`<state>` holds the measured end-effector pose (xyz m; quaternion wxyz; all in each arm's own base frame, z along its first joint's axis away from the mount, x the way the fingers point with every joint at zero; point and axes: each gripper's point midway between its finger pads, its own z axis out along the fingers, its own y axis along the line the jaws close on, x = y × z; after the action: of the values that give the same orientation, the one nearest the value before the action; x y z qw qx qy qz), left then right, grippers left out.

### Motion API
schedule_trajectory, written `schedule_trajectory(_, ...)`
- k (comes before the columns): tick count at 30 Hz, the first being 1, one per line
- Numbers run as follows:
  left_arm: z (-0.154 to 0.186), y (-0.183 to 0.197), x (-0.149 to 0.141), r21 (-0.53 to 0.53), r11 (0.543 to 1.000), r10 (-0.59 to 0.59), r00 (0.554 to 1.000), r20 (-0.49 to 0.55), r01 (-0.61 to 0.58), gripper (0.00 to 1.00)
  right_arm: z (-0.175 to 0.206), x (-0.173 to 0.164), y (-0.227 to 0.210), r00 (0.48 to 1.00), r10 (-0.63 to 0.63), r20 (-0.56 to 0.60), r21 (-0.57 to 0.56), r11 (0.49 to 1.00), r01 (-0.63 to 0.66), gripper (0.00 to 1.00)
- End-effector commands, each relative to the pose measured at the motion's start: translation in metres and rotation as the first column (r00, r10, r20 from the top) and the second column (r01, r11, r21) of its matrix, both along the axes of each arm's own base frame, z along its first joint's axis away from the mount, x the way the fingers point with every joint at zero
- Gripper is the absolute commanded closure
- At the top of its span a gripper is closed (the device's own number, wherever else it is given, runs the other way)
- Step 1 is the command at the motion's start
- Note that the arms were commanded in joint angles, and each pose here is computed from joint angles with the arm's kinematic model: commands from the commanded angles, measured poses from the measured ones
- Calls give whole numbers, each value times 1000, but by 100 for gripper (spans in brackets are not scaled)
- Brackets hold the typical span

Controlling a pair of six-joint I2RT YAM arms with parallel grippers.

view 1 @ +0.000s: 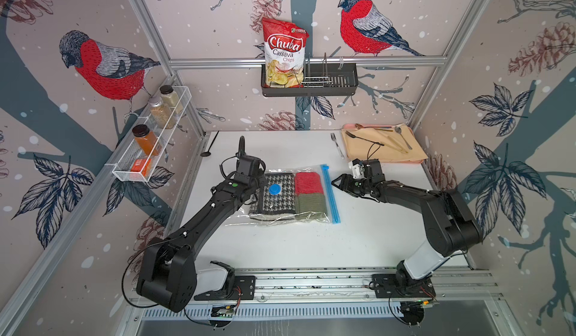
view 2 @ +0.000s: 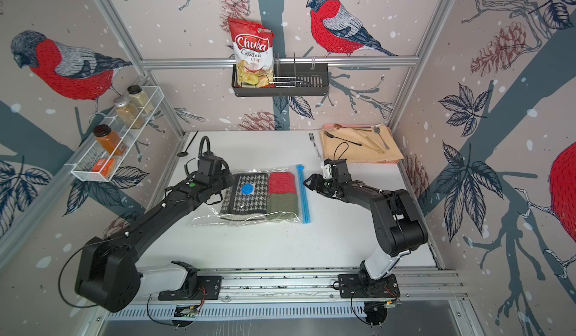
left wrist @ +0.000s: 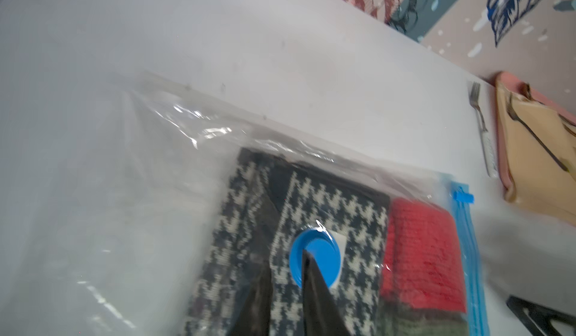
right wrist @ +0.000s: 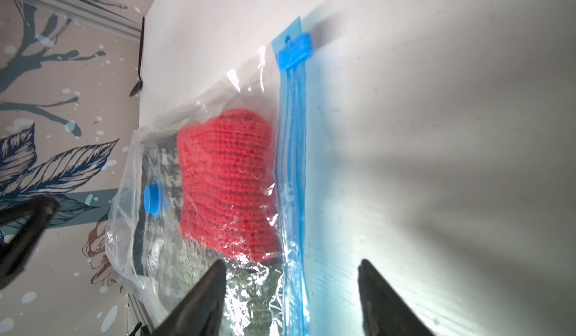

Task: Take the scarf out of the vacuum bag
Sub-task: Adjust the vacuum bag at the center of the board.

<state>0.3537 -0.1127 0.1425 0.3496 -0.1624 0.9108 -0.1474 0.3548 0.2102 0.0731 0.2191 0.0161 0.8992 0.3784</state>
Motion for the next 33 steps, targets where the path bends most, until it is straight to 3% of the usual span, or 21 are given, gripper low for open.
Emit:
schedule_trajectory(1, 5, -48, 8, -257, 958, -117, 992, 51, 126, 80, 11, 2, 7, 999, 31, 33, 49, 998, -33, 55)
schedule_trajectory(3, -7, -55, 7, -276, 952, -133, 991, 18, 133, 80, 10, 1, 8, 999, 40, 30, 50, 998, -42, 63)
schedule_trajectory(6, -23, -56, 5, -274, 954, -133, 991, -35, 118, 79, 6, 0, 11, 998, 54, 23, 42, 998, -55, 65)
schedule_trajectory(14, -87, -44, -3, -187, 981, -90, 972, -218, 49, 79, -4, 2, 14, 998, 58, -3, 7, 998, -58, 47)
schedule_trajectory(22, -129, -28, 1, -36, 998, -55, 951, -304, 46, 82, -5, 4, 20, 997, 78, -3, 31, 996, -78, 45)
schedule_trajectory(28, -83, -47, 10, 61, 993, -86, 974, -209, 100, 81, 0, 3, 19, 997, 79, 16, 26, 997, -79, 45)
schedule_trajectory(33, -39, -78, 18, 50, 985, -155, 980, -125, 162, 76, 1, 3, 18, 997, 81, 19, 29, 996, -81, 46)
